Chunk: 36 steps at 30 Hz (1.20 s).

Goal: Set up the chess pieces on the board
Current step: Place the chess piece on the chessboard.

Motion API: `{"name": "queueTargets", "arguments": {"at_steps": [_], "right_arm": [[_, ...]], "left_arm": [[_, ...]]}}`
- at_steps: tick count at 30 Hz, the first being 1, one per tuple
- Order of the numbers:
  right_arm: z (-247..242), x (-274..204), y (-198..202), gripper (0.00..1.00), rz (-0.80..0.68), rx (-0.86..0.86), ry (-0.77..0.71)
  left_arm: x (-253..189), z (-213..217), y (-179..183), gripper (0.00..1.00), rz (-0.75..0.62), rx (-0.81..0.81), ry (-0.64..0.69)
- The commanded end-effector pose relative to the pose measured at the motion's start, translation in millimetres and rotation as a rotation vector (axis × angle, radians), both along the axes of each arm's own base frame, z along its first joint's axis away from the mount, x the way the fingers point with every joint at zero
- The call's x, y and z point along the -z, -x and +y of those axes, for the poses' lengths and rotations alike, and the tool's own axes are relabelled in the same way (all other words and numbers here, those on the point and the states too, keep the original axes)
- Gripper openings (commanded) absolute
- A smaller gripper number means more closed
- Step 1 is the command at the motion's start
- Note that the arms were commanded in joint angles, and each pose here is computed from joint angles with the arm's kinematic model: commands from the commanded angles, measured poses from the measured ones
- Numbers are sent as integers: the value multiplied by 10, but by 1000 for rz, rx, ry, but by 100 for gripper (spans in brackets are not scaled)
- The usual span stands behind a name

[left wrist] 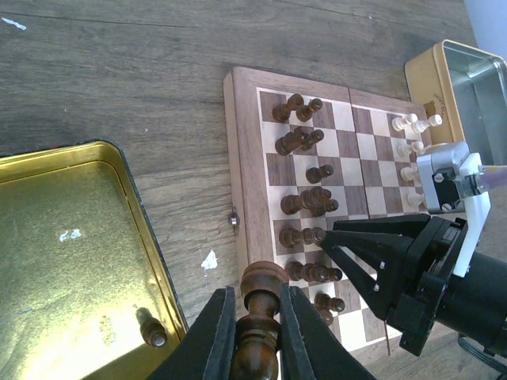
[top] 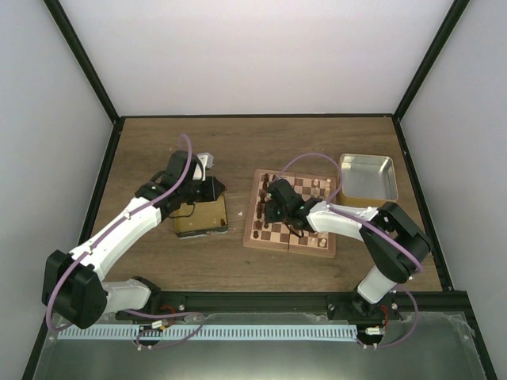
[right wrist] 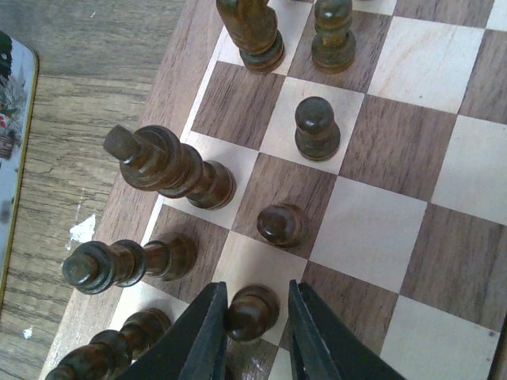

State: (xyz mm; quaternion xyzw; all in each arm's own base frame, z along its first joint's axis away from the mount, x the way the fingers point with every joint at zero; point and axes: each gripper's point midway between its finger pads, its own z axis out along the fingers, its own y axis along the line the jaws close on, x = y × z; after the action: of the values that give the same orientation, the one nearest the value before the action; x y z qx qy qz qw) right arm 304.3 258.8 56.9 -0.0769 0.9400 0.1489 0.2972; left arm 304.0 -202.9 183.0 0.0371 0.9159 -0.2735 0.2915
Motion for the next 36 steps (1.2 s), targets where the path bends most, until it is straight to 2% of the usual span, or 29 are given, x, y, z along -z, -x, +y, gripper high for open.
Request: {"name": "queueTargets", "arguments": {"at_steps": [1,5,10,15,22,28,36], "right_arm": [[91,-183,-77,25,-26,12,-37],[129,-316,-75,28,-30,18,-81],[114,-511,-83,38,-38,59,-120],[75,-766,-86,44,-67,91,-164],[-45,-1101,-78,46,-130,146,-215],[-440,-1247,-91,48,-208,327,-198],[-864,-1398,14,51,-284,487,-211]], "left_arm": [[31,-1,-3,5,-4,11,-5],[29,3,4,5,-4,11,-6],[36,0,30,5,2,21,-6],[4,-64,139,5,13,99,7],[77,-85,335,7,84,178,-23],[202,-140,422,8,120,178,-112],[318,-445,580,8,143,240,-248]]}}
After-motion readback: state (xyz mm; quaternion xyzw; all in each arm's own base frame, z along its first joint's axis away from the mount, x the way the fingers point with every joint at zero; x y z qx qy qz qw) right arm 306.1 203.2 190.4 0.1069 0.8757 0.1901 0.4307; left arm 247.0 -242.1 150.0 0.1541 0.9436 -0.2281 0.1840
